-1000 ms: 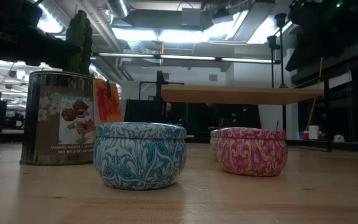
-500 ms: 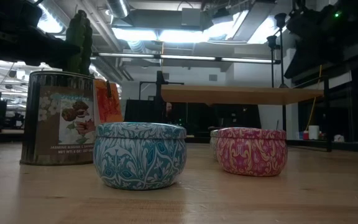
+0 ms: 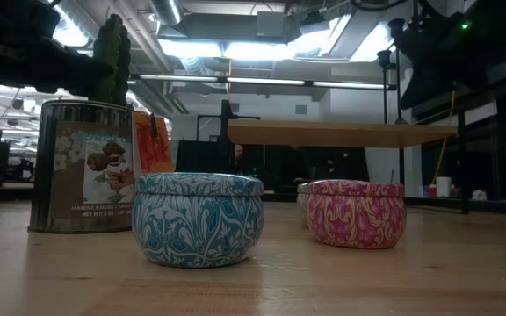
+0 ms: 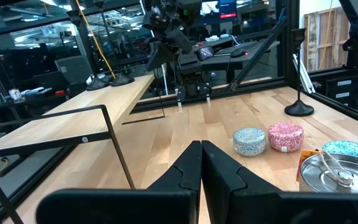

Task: Pick & Place candle stick holders
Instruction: Put the right black candle holder on the shelf

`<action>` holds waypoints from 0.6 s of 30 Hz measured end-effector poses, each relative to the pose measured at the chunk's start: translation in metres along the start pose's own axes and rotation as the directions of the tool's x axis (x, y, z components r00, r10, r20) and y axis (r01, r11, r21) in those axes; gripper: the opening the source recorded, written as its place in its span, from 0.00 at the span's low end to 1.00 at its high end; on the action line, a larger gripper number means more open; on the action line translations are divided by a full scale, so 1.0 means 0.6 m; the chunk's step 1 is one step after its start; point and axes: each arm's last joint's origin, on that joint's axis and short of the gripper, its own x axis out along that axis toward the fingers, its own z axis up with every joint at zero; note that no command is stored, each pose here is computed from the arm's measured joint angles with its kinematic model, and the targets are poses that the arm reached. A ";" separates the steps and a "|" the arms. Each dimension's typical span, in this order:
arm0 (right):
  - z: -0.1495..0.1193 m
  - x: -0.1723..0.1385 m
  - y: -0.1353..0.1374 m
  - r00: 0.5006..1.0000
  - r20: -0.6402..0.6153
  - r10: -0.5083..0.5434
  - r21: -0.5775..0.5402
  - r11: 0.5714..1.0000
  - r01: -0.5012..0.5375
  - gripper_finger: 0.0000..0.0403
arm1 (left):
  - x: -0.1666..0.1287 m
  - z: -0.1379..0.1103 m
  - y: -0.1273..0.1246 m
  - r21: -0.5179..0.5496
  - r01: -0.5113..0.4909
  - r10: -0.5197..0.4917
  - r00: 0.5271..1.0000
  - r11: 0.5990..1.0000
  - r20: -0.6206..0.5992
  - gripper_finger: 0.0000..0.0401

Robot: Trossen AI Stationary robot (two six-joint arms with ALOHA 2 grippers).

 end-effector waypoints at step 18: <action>0.022 0.047 -0.031 0.981 -0.075 -0.180 0.137 0.972 0.189 0.03 | 0.000 0.000 0.000 0.000 0.000 0.000 1.000 1.000 0.000 0.01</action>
